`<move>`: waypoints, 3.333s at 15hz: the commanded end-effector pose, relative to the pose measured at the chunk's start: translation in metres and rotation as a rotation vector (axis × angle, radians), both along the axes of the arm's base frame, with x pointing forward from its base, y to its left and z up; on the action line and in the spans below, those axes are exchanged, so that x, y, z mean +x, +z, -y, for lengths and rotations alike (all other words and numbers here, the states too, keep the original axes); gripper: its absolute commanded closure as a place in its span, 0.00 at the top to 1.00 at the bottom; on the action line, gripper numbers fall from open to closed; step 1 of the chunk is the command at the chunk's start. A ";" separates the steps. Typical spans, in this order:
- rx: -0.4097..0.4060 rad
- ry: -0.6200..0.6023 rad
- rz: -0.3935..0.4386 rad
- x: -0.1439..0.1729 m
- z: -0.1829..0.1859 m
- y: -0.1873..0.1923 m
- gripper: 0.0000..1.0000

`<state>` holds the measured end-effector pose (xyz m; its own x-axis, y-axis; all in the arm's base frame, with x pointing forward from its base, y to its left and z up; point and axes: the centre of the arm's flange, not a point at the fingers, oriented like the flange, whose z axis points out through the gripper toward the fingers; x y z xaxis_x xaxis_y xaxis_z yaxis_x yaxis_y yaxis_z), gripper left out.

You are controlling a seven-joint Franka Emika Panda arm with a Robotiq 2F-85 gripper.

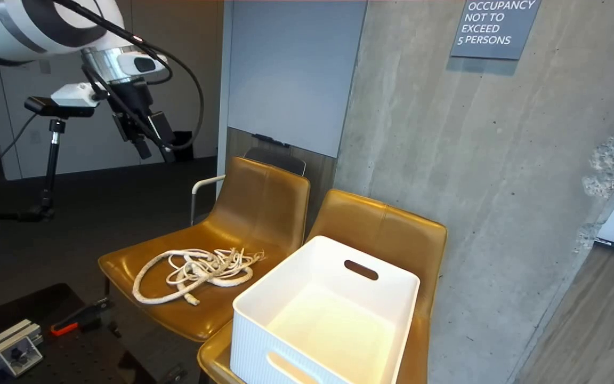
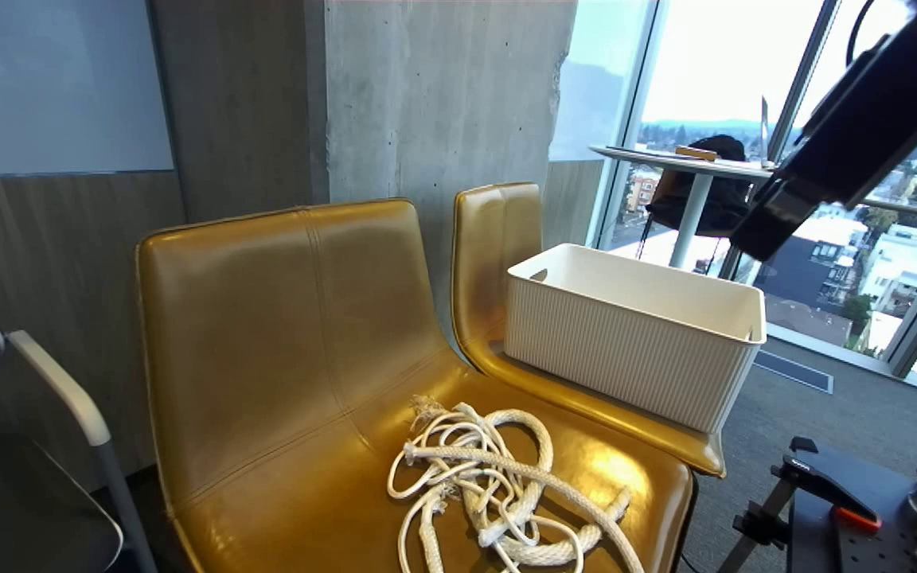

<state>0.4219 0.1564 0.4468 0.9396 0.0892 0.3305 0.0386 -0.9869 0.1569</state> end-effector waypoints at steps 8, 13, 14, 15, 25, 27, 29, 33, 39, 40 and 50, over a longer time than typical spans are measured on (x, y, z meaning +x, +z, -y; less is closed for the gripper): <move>0.004 0.030 -0.124 0.114 0.035 -0.164 1.00; 0.015 0.022 -0.195 0.124 0.050 -0.236 1.00; 0.014 0.023 -0.201 0.125 0.052 -0.248 1.00; 0.012 0.023 -0.206 0.128 0.054 -0.259 1.00; -0.008 0.017 -0.275 0.134 0.068 -0.332 0.74; -0.009 0.016 -0.272 0.138 0.066 -0.330 0.58; -0.010 0.018 -0.269 0.140 0.062 -0.323 0.42; -0.002 0.014 -0.265 0.142 0.051 -0.313 0.14; -0.014 0.020 -0.289 0.133 0.053 -0.317 0.03; -0.012 0.016 -0.289 0.134 0.054 -0.304 0.03; -0.119 0.045 -0.020 0.195 0.058 -0.065 0.03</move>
